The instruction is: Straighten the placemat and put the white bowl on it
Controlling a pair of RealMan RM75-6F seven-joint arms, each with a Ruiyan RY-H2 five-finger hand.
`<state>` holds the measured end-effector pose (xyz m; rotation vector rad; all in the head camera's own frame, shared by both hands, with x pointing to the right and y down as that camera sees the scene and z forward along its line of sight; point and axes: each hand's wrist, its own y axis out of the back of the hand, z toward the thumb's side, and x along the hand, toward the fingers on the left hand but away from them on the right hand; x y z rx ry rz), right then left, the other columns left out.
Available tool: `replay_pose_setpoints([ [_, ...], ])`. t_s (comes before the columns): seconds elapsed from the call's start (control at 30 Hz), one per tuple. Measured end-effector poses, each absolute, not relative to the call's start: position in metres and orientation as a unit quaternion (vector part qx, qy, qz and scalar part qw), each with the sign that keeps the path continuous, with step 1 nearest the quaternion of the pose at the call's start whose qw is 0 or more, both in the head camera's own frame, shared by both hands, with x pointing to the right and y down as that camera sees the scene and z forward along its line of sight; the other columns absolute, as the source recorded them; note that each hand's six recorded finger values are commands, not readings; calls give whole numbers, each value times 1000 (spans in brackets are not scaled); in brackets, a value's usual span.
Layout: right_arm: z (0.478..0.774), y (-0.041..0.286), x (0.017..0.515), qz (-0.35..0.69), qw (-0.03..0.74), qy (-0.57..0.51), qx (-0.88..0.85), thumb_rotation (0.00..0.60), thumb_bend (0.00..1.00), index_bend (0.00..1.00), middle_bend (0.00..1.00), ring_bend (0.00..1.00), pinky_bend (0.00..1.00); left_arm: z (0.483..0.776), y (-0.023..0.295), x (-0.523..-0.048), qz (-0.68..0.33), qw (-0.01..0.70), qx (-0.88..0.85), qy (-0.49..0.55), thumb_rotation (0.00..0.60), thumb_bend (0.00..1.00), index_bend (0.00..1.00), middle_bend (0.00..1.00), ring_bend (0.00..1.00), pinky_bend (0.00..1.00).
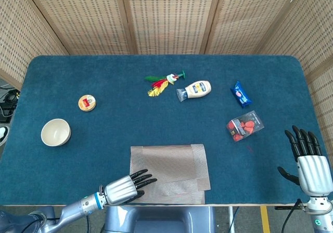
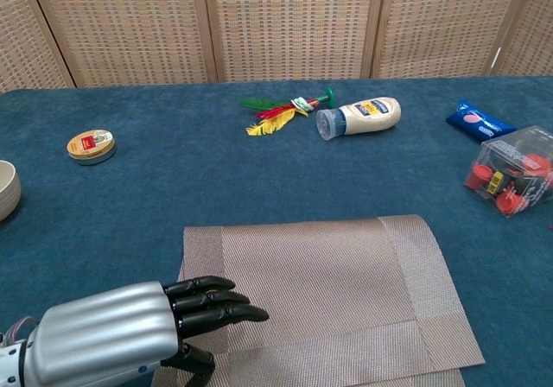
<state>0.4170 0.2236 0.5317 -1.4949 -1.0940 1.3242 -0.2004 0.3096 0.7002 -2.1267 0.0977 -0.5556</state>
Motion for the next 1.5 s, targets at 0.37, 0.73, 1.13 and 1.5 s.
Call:
replay_pose_setpoints([
  [0.37, 531, 224, 416, 527, 420, -435, -597, 600, 0, 0, 0, 0, 0, 695, 292, -192, -227, 431, -869, 84, 600, 699, 820, 0, 0, 0],
  [0.73, 532, 225, 414, 527, 423, -432, -597, 600, 0, 0, 0, 0, 0, 680, 215, -167, -262, 369, -866, 212, 600, 728, 852, 0, 0, 0],
  [1.13, 531, 225, 414, 527, 427, -434, -594, 600, 0, 0, 0, 0, 0, 683, 98, -164, -374, 269, -823, 332, 600, 728, 859, 0, 0, 0],
  [1.5, 534, 223, 414, 532, 426, -431, -591, 600, 0, 0, 0, 0, 0, 703, 20, -243, -498, 247, -724, 408, 600, 729, 863, 0, 0, 0],
])
